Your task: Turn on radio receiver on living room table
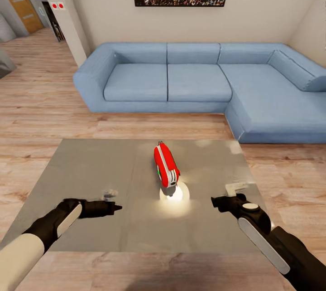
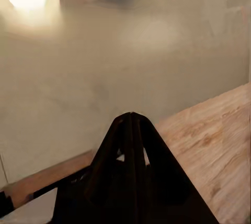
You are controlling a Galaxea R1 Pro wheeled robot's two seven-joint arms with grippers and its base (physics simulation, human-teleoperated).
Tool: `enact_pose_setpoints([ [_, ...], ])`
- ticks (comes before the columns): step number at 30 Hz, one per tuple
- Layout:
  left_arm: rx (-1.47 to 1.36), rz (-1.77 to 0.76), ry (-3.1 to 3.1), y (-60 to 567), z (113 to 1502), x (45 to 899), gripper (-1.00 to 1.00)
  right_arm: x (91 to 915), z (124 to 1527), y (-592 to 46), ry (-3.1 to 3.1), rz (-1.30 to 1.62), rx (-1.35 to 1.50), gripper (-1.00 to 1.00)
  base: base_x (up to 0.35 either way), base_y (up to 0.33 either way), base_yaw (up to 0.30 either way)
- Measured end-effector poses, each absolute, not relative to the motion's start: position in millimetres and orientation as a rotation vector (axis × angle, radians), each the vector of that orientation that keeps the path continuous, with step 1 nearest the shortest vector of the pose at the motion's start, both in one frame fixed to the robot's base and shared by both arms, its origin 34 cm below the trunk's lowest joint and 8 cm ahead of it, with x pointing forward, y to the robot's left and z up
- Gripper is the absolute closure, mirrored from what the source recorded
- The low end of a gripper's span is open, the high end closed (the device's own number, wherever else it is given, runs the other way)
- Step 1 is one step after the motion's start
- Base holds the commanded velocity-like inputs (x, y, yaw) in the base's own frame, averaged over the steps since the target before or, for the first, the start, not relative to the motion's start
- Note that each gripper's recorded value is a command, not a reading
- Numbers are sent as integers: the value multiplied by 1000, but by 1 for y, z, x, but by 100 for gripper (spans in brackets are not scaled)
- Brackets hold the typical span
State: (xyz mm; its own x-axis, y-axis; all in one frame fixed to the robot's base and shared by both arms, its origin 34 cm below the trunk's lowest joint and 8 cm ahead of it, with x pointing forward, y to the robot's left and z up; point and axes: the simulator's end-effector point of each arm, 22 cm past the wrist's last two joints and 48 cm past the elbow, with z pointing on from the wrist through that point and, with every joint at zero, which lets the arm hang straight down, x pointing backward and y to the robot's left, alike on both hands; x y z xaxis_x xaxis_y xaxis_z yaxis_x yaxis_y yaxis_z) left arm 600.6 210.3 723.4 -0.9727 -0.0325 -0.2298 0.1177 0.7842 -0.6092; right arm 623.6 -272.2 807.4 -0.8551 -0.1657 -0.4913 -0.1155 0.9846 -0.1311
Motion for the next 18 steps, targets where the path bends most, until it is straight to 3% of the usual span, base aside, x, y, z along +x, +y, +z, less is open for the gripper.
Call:
enact_pose_setpoints([
  [9, -64, -923, 2835, 200, 666, 537, 100, 565, 759, -297, 2711, -188, -151, -100, 0, 0, 0],
  [18, -4, -919, 2839, 200, 657, 506, 100, 536, 749, -288, 2733, -174, -179, -100, 0, 0, 0],
])
